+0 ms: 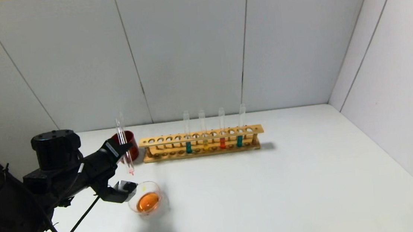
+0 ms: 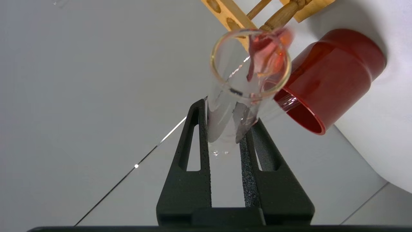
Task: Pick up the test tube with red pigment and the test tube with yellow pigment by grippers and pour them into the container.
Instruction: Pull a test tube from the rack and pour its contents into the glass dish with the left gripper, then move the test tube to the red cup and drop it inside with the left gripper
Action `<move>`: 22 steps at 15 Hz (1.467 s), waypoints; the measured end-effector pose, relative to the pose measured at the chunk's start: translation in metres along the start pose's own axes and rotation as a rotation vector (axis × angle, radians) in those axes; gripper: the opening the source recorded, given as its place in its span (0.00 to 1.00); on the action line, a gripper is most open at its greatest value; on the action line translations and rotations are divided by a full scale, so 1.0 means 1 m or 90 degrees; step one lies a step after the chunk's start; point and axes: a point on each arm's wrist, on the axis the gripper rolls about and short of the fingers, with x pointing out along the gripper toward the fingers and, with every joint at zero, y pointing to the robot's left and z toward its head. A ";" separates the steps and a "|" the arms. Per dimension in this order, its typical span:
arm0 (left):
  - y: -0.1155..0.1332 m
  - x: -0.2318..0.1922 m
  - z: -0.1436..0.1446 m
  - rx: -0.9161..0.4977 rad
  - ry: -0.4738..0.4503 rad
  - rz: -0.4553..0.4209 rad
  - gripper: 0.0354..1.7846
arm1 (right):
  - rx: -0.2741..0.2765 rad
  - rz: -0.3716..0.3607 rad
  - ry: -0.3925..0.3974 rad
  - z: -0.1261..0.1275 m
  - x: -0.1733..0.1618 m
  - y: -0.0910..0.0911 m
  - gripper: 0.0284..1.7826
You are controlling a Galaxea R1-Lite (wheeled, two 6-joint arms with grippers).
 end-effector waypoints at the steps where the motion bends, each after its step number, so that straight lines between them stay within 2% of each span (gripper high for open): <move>1: 0.001 -0.001 -0.001 0.009 0.003 0.003 0.16 | 0.000 0.000 0.000 0.000 0.000 0.000 0.98; 9: 0.005 -0.003 -0.003 0.038 0.013 0.016 0.16 | 0.000 0.000 0.000 0.000 0.000 0.000 0.98; 13: 0.007 -0.002 -0.003 -0.002 0.017 0.017 0.16 | 0.000 0.000 0.000 0.000 0.000 0.000 0.98; 15: 0.011 -0.002 -0.006 -0.087 0.039 0.015 0.16 | 0.000 -0.001 0.000 0.000 0.000 0.000 0.98; 17: 0.021 -0.004 -0.010 -0.201 0.086 0.016 0.16 | 0.000 0.000 0.000 0.000 0.000 0.000 0.98; 21: 0.060 -0.005 -0.031 -0.499 0.260 0.033 0.16 | 0.000 0.000 -0.001 0.000 0.000 0.000 0.98; 22: 0.070 -0.004 -0.037 -0.578 0.289 0.041 0.16 | 0.000 0.000 0.000 0.000 0.000 0.000 0.98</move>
